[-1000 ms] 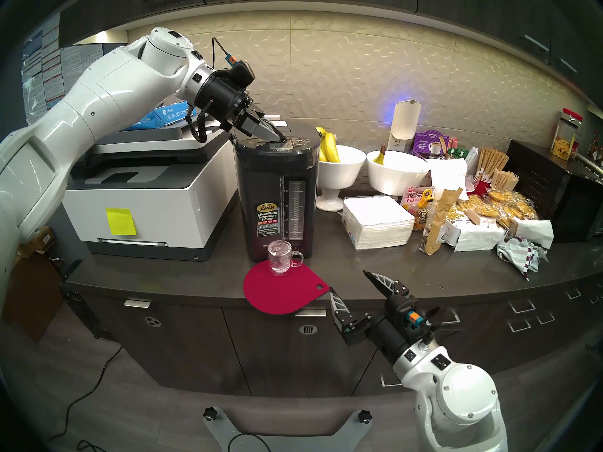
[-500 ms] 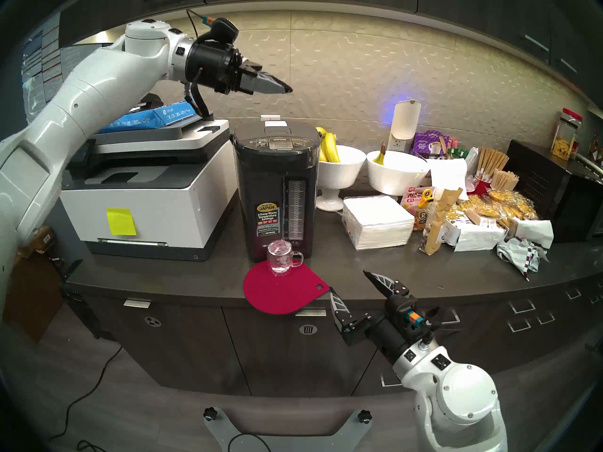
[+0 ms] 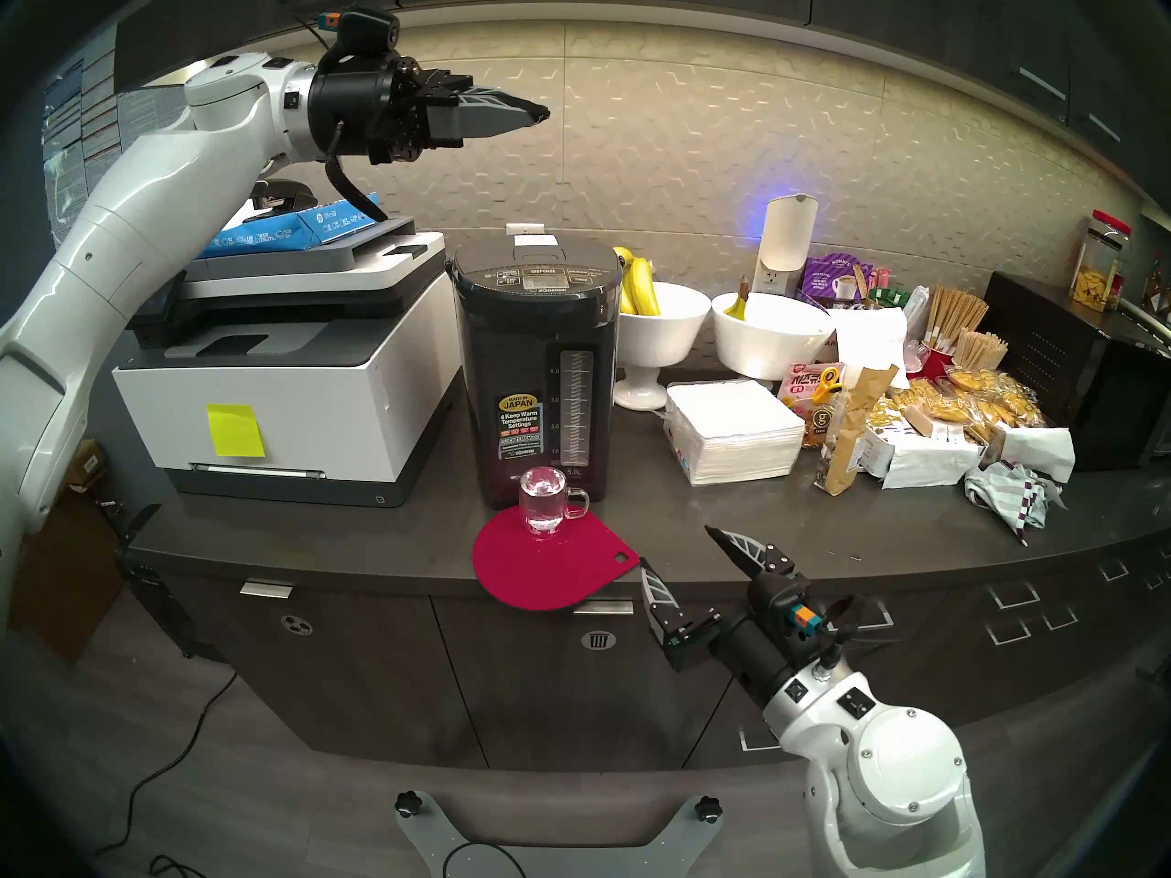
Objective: Press the water dispenser button and fill the cup
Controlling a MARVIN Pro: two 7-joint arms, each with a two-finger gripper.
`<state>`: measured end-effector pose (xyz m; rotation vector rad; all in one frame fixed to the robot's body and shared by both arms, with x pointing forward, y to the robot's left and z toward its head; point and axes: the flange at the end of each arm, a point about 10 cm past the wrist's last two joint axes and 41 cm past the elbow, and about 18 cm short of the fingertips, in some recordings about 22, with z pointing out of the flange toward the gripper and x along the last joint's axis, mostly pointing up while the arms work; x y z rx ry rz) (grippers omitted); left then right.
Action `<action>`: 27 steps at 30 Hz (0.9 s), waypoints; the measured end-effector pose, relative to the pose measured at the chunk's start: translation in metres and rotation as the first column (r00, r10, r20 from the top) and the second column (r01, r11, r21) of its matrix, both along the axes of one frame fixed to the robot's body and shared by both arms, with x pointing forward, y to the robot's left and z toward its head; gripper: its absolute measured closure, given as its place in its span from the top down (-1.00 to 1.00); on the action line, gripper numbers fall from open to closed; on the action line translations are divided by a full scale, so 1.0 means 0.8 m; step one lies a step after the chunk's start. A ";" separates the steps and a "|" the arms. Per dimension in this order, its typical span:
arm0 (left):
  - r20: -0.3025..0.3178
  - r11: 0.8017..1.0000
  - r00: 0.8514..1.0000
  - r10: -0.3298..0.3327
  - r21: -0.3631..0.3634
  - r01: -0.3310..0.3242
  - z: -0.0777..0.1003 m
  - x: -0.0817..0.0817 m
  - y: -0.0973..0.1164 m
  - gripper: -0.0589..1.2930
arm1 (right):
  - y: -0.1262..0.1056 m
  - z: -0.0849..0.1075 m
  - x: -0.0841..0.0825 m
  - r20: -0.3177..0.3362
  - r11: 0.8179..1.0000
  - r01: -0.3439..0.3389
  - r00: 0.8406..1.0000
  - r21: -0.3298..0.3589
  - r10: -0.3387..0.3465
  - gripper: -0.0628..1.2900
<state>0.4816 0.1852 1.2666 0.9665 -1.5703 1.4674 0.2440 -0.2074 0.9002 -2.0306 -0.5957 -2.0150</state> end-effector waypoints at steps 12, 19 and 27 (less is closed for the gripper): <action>0.047 0.993 0.999 -0.023 -0.113 0.028 -0.041 -0.033 0.021 -0.94 | 0.000 0.000 0.000 -0.001 1.000 0.000 1.000 0.000 0.000 0.94; 0.088 0.979 0.995 0.051 -0.203 -0.032 -0.060 -0.049 0.040 -0.94 | 0.000 0.000 0.000 -0.001 1.000 0.000 1.000 0.000 0.000 0.94; 0.104 0.944 0.979 0.174 -0.301 -0.136 -0.073 -0.070 0.063 -0.94 | 0.000 0.000 0.000 0.000 1.000 0.000 1.000 0.001 0.000 0.94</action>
